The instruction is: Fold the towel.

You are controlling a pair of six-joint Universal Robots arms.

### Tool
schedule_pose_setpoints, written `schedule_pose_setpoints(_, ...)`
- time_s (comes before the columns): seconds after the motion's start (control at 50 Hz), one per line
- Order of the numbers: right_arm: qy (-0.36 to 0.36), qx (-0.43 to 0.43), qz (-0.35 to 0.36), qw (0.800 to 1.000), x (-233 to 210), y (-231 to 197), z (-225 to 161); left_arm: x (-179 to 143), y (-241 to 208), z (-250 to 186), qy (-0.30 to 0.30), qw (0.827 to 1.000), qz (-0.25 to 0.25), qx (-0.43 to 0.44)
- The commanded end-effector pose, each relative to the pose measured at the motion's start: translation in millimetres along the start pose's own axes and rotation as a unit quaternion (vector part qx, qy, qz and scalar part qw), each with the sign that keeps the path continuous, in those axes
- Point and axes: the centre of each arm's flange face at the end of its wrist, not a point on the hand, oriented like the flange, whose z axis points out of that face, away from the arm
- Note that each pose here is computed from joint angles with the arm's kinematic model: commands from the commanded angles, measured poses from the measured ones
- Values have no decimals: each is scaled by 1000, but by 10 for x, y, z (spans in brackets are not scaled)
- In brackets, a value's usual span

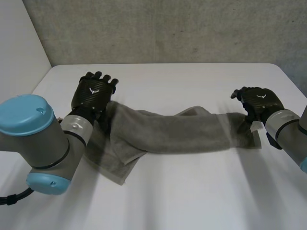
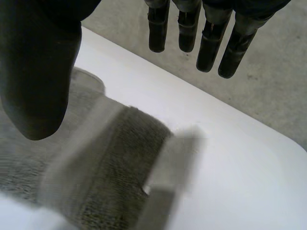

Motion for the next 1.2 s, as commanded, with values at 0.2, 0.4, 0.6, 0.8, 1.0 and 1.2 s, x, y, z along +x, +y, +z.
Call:
schedule_pose_setpoints(0.2, -67, -10, -113, 991, -273, 136, -653, -186, -174, -726, -4, 999, -40, -28)
schedule_pose_setpoints(0.4, -75, -26, -132, 988, -187, 298, -634, 57, -74, -1060, 45, 991, -101, -73)
schedule_pose_setpoints(0.6, -94, -25, -119, 988, -96, 549, -306, 320, 217, -966, 83, 975, -142, -150)
schedule_pose_setpoints(0.8, -80, -27, -116, 990, 33, 639, -110, 431, 362, -786, 84, 962, -186, -181)
schedule_pose_setpoints(1.0, -76, -19, -120, 990, 70, 669, 18, 504, 466, -516, 82, 962, -187, -182)
schedule_pose_setpoints(1.2, -71, -21, -122, 990, 71, 750, 137, 535, 491, -316, 79, 964, -186, -172)
